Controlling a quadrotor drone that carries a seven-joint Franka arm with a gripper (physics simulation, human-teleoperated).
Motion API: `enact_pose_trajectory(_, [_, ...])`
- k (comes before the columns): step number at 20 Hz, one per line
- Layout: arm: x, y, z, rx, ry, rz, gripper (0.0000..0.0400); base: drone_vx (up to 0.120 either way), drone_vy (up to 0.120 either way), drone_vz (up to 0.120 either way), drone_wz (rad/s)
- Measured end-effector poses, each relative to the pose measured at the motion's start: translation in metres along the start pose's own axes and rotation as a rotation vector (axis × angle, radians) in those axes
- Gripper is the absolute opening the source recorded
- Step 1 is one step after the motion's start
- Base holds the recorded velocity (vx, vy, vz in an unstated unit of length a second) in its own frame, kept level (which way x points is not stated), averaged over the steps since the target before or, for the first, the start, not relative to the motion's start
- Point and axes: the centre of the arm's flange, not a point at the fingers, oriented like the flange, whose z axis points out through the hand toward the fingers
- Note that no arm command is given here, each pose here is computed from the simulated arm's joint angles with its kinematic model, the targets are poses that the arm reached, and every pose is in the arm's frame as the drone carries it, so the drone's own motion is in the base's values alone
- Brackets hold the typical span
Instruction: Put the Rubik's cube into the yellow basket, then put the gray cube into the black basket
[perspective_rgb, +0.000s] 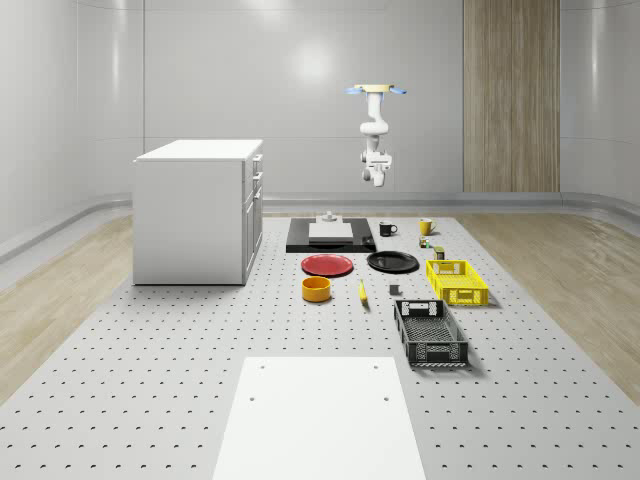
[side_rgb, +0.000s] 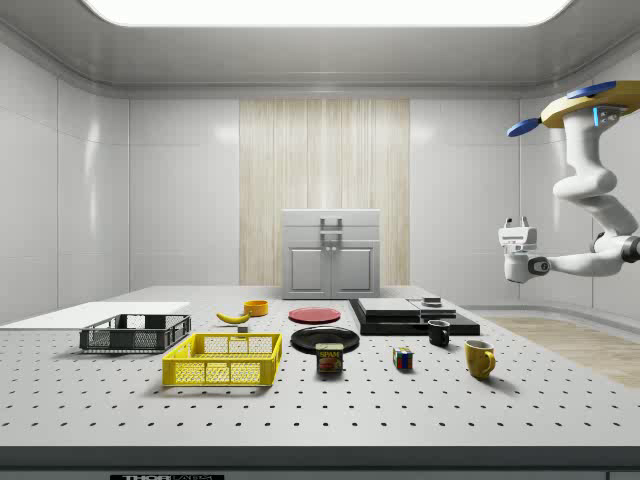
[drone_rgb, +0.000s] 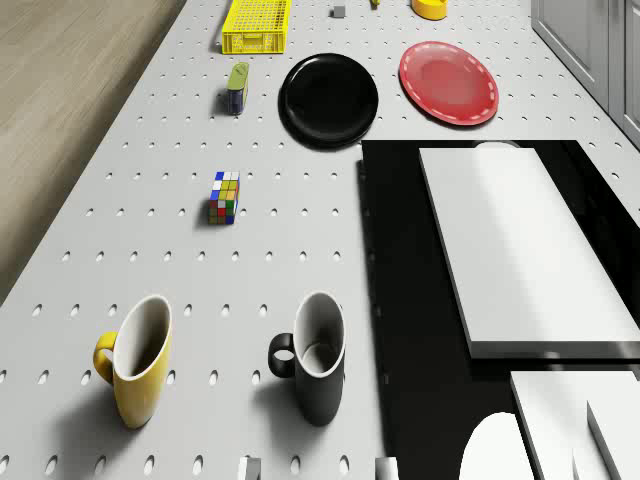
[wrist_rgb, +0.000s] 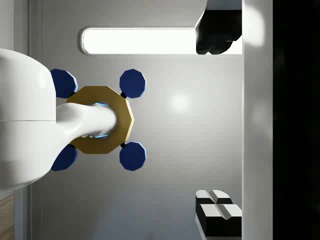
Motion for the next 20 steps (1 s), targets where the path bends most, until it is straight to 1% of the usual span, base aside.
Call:
enact_pose_trajectory(3, [-0.002,0.002,-0.023,0.002,0.002,0.000,0.0400,0.000,0.000,0.000,0.000])
enact_pose_trajectory(8, [-0.002,0.002,-0.056,0.004,0.004,0.000,0.0400,0.000,0.000,0.000,0.000])
enact_pose_trajectory(12, [-0.001,0.001,-0.075,0.007,0.007,0.000,0.0400,0.000,0.110,0.000,0.000])
enact_pose_trajectory(17, [0.000,0.000,-0.087,0.009,0.009,0.000,0.0400,0.000,0.120,0.000,0.000])
enact_pose_trajectory(20, [0.000,0.000,-0.090,0.011,0.011,0.000,0.0400,0.120,0.120,0.000,0.000])
